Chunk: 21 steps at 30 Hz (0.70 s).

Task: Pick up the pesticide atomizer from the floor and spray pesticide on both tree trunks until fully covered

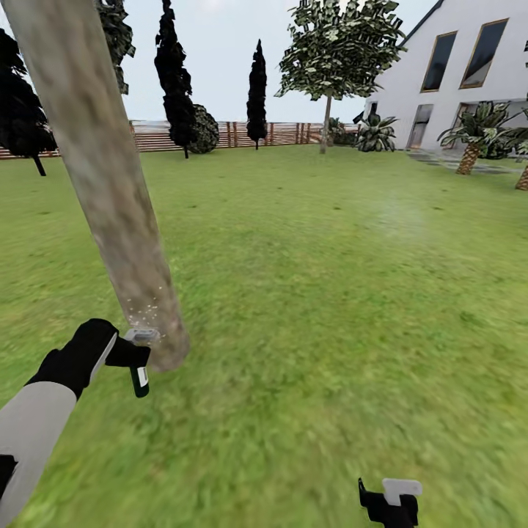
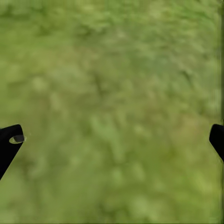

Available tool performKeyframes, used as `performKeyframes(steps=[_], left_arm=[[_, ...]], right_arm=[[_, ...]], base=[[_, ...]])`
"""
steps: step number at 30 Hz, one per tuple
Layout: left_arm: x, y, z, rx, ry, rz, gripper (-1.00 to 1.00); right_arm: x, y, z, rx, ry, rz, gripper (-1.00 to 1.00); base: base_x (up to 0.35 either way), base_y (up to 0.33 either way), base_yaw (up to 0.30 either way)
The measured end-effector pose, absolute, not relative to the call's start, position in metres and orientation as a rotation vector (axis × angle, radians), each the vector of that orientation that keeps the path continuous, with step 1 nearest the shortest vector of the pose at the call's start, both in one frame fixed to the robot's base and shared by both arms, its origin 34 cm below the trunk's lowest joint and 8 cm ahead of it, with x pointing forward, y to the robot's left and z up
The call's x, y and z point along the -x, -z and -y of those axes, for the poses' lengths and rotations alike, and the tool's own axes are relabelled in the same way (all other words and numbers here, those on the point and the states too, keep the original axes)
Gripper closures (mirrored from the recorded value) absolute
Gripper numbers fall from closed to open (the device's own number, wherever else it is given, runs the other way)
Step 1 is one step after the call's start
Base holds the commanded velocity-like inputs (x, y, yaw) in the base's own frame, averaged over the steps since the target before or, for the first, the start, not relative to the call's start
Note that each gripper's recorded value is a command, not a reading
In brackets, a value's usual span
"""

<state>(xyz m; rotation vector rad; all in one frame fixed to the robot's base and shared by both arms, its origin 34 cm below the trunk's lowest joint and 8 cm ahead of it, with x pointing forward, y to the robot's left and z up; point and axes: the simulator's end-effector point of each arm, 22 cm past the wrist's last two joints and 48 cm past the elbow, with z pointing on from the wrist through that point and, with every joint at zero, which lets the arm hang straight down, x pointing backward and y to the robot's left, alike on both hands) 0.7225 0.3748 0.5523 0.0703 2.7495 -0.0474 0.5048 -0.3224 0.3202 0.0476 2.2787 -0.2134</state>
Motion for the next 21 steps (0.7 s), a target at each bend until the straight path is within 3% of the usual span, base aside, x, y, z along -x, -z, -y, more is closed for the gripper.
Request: performKeyframes(steps=[10,21], left_arm=[[-0.7224,-0.5520,-0.3759,-0.069,0.044,-2.750,1.00],[-0.7210,-0.5505,-0.3777,-0.068,0.039,-2.754,1.00]], right_arm=[[-0.5049,-0.3202,0.3223,-0.047,0.213,-2.279,-1.00],[-0.5051,-0.3201,0.3209,-0.044,0.211,-2.279,-1.00]], base=[[0.163,-0.246,0.021],[0.129,-0.264,0.222]])
